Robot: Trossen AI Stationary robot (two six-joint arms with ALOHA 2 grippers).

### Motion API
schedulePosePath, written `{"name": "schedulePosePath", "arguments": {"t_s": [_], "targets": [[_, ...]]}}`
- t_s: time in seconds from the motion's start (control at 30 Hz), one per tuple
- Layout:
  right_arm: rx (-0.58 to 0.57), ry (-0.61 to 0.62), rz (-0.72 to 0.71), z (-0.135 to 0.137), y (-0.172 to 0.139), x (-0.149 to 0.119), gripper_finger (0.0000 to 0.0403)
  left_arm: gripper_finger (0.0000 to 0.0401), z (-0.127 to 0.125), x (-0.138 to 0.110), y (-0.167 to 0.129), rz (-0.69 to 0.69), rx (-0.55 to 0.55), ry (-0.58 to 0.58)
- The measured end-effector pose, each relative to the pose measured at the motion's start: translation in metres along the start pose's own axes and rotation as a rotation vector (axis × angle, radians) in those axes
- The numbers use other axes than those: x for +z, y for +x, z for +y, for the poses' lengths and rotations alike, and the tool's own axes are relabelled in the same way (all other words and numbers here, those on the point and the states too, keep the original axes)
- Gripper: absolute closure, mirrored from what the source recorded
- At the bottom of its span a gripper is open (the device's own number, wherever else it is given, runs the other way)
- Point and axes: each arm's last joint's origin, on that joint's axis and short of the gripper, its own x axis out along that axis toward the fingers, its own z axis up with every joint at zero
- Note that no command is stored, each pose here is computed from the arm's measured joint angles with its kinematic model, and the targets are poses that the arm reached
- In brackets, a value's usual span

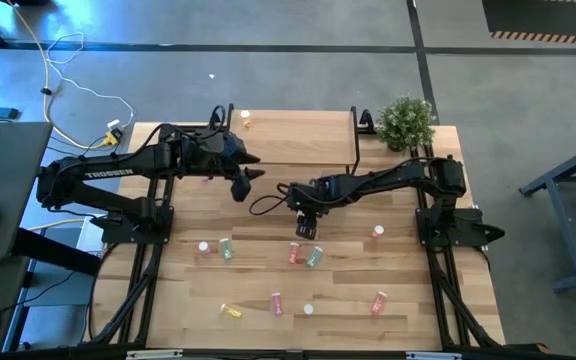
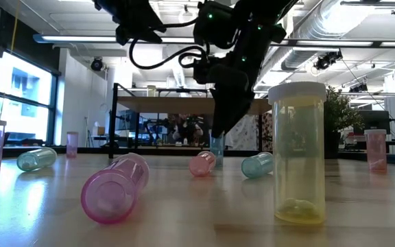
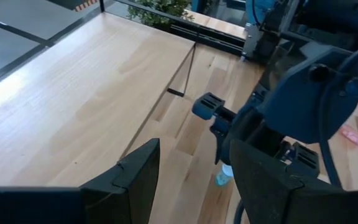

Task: Pick and place medicine bottles onto shelf by color
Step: Put the top blue pill bottle on the shelf

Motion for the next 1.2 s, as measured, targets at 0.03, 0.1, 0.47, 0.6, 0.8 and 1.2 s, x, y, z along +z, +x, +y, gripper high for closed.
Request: {"name": "schedulePosePath", "arguments": {"t_s": [0.03,0.1,0.47,0.6,0.8,1.2], "targets": [[0.004,0.000,0.002,0.000,0.000,0.000,0.0237,0.0217,0.000,0.000,0.000,-0.001,0.004,0.000],[0.013,0.000,0.001,0.000,0.000,0.000,0.0253,0.0217,0.000,0.000,0.000,-0.001,0.008,0.000],[0.020,0.002,0.002,0.001,0.000,0.000,0.0288,0.0217,0.000,0.000,0.000,-0.003,0.014,0.017],[0.021,0.003,0.001,0.001,0.000,0.000,0.0289,0.0217,0.000,0.000,0.000,-0.003,0.014,0.019],[0.062,0.032,-0.028,0.000,-0.009,0.003,0.0290,0.0217,0.002,0.001,-0.002,-0.016,0.068,0.018],[0.098,0.134,-0.316,-0.029,-0.104,0.017,0.0290,0.0217,0.024,0.010,-0.025,-0.106,0.156,-0.045]]}}
